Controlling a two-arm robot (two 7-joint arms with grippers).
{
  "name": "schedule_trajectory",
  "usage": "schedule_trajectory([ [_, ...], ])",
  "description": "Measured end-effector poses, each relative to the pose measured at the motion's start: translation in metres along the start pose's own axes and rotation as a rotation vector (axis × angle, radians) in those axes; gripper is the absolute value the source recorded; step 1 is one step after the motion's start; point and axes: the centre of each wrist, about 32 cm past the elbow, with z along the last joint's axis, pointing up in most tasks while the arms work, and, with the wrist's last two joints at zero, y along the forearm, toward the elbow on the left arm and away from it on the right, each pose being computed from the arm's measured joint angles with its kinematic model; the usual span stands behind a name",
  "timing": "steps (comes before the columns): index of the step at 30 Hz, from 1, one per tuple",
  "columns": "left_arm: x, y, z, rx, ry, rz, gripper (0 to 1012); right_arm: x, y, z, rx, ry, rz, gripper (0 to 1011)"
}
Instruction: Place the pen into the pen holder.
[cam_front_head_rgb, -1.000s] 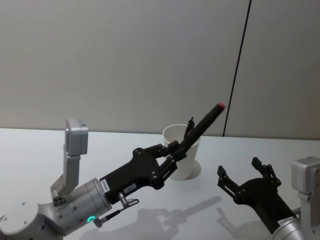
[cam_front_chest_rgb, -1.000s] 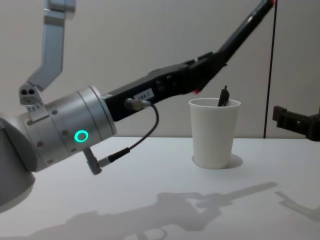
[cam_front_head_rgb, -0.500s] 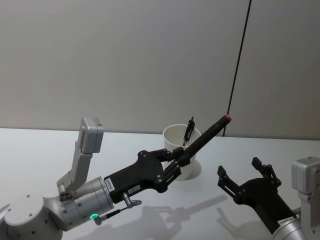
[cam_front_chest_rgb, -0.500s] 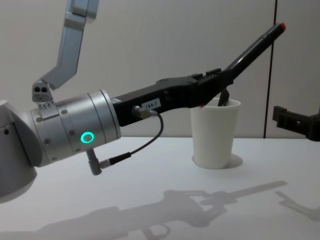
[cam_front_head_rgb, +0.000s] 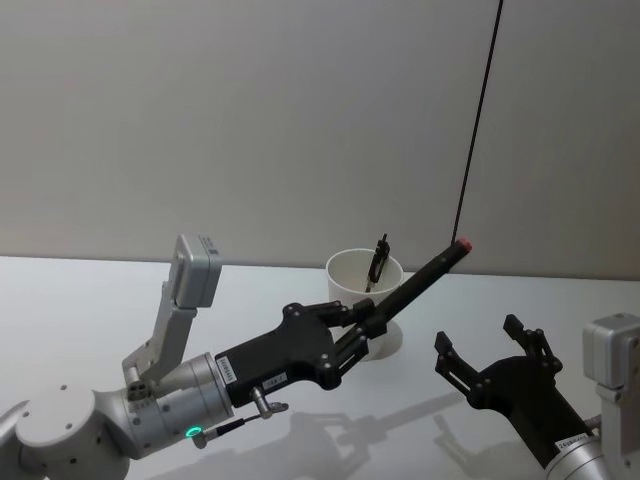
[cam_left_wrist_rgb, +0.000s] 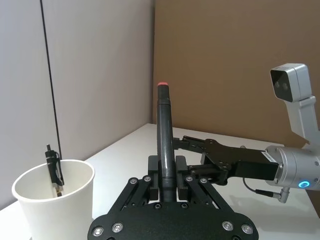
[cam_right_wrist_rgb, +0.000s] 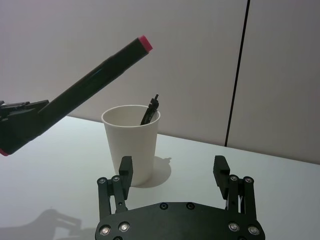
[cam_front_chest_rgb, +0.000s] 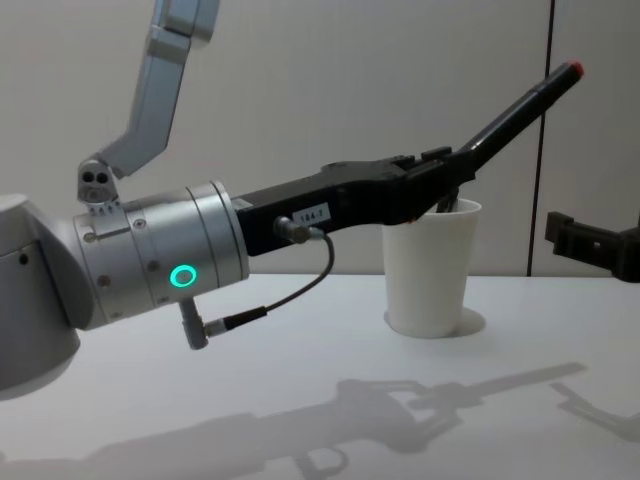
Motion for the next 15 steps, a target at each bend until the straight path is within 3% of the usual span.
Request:
schedule_trajectory([
  [15, -0.0001, -0.0071, -0.0004, -0.003, -0.001, -0.064, 201, 0.0, 0.0, 0.0, 0.0, 0.0, 0.0, 1001],
])
